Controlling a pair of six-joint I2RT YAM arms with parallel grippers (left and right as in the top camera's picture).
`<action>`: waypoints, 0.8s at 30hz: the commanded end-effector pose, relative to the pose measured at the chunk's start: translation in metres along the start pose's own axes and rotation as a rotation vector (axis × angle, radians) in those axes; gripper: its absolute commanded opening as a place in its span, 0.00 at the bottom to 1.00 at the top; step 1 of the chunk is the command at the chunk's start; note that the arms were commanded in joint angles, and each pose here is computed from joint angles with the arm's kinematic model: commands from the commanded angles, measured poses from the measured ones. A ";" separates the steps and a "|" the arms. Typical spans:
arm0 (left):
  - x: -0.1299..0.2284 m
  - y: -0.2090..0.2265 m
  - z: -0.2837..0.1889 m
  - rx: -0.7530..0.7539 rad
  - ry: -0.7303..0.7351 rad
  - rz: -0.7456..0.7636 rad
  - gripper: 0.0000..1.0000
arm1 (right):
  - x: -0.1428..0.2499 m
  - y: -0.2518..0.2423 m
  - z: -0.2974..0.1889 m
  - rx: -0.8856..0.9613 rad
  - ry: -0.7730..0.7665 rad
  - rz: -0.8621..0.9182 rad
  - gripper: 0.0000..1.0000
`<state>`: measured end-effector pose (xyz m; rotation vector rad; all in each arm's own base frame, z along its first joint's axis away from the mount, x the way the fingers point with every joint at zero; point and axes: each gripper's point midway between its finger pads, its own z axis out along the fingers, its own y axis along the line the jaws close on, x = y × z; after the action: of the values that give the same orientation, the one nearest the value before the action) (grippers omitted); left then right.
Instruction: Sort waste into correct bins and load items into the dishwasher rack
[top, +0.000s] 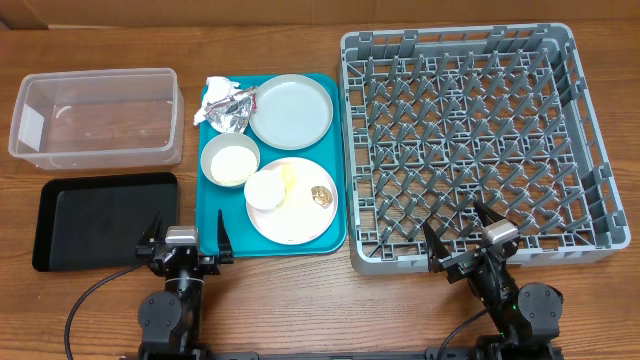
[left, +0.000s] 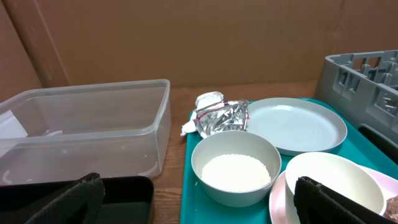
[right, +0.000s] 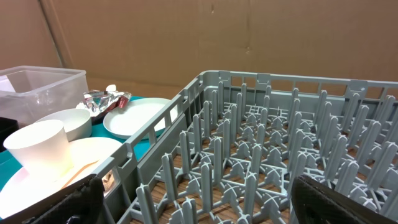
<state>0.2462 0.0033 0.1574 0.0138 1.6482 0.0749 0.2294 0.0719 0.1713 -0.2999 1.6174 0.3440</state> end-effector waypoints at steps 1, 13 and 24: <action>-0.001 0.002 0.000 -0.007 -0.010 -0.015 1.00 | -0.002 -0.001 0.000 0.003 -0.011 0.000 1.00; -0.001 0.002 0.000 -0.007 -0.010 -0.015 1.00 | -0.001 -0.001 0.000 0.004 -0.011 0.000 1.00; -0.002 -0.030 -0.003 0.180 -0.016 -0.015 1.00 | -0.009 0.004 -0.001 -0.025 -0.041 -0.015 1.00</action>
<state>0.2465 -0.0081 0.1593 0.0637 1.6381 0.0204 0.2290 0.0734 0.1726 -0.3081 1.6098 0.3504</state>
